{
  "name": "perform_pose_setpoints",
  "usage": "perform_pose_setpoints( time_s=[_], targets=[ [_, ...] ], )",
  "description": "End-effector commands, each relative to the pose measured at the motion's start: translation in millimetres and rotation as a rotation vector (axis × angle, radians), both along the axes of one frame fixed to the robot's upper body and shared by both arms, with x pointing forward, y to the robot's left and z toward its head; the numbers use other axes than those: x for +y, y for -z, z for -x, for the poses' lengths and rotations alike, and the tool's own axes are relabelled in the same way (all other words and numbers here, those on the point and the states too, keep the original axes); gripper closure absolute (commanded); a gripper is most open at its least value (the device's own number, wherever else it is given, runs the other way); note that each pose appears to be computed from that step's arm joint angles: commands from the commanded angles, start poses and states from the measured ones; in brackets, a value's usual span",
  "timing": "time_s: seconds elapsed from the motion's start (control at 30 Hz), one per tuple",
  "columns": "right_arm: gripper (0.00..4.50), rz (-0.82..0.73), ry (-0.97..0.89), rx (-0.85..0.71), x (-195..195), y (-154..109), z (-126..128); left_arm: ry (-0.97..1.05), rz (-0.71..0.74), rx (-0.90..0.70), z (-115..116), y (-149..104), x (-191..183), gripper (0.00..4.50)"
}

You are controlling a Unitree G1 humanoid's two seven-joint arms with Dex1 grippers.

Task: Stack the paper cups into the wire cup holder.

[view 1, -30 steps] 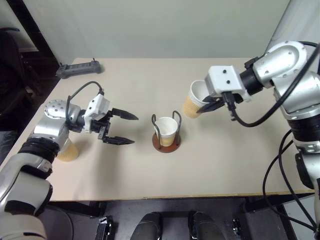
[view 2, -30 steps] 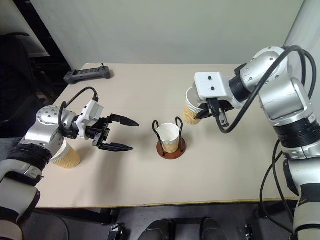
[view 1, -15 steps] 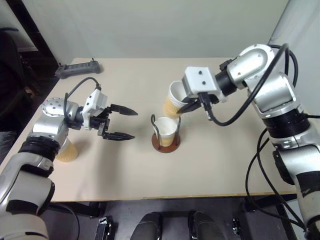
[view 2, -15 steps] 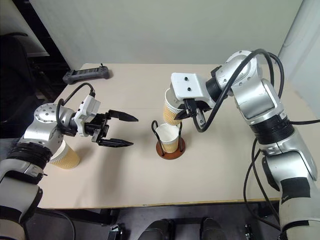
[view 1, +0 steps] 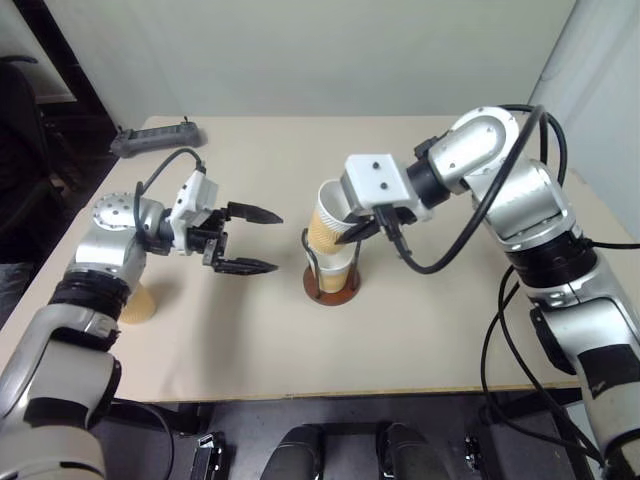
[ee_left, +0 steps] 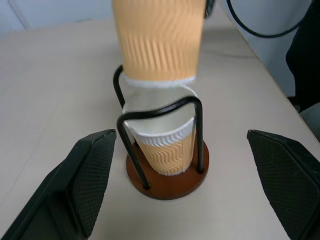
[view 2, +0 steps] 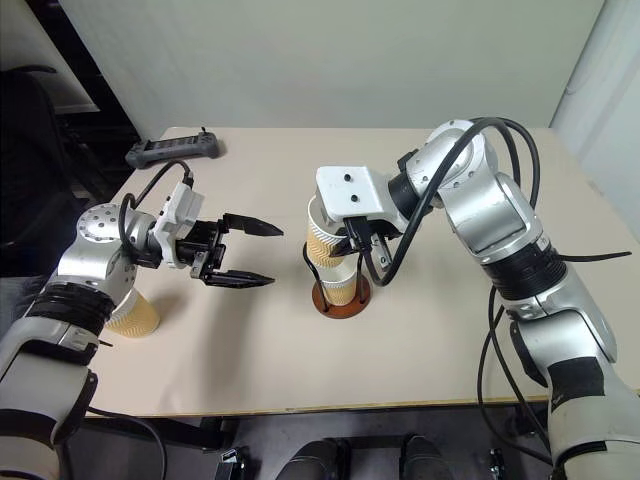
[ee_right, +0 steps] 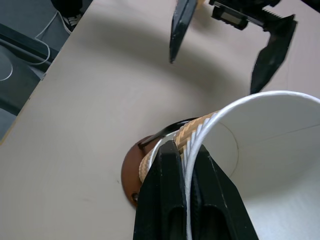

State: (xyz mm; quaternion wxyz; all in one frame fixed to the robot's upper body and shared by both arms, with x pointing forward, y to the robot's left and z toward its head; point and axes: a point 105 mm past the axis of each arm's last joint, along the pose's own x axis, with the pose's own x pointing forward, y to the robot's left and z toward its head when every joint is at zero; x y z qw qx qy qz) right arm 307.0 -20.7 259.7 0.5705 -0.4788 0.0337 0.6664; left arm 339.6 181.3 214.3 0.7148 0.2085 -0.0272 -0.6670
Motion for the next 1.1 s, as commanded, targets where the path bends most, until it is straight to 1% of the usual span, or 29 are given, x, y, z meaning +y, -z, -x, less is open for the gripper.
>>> perform_pose_setpoints(
  time_s=[0.03,0.57,0.87,1.1],
  targets=[
    [4.47,-0.017,-0.029,-0.027,5.5,-5.4,6.6,0.036,0.004,-0.048,5.5,-19.8,-0.1,0.00],
    [4.47,0.003,-0.029,-0.039,12.1,9.3,-3.1,0.060,-0.009,-0.031,16.5,-26.6,-3.5,0.00],
    [4.47,0.011,0.004,-0.057,1.2,2.9,-12.8,0.054,-0.018,-0.024,15.6,-26.2,-3.6,0.00],
    [4.47,0.029,0.018,-0.047,-6.5,6.0,-14.1,0.036,-0.022,-0.023,12.7,-22.8,1.2,0.00]
  ],
)
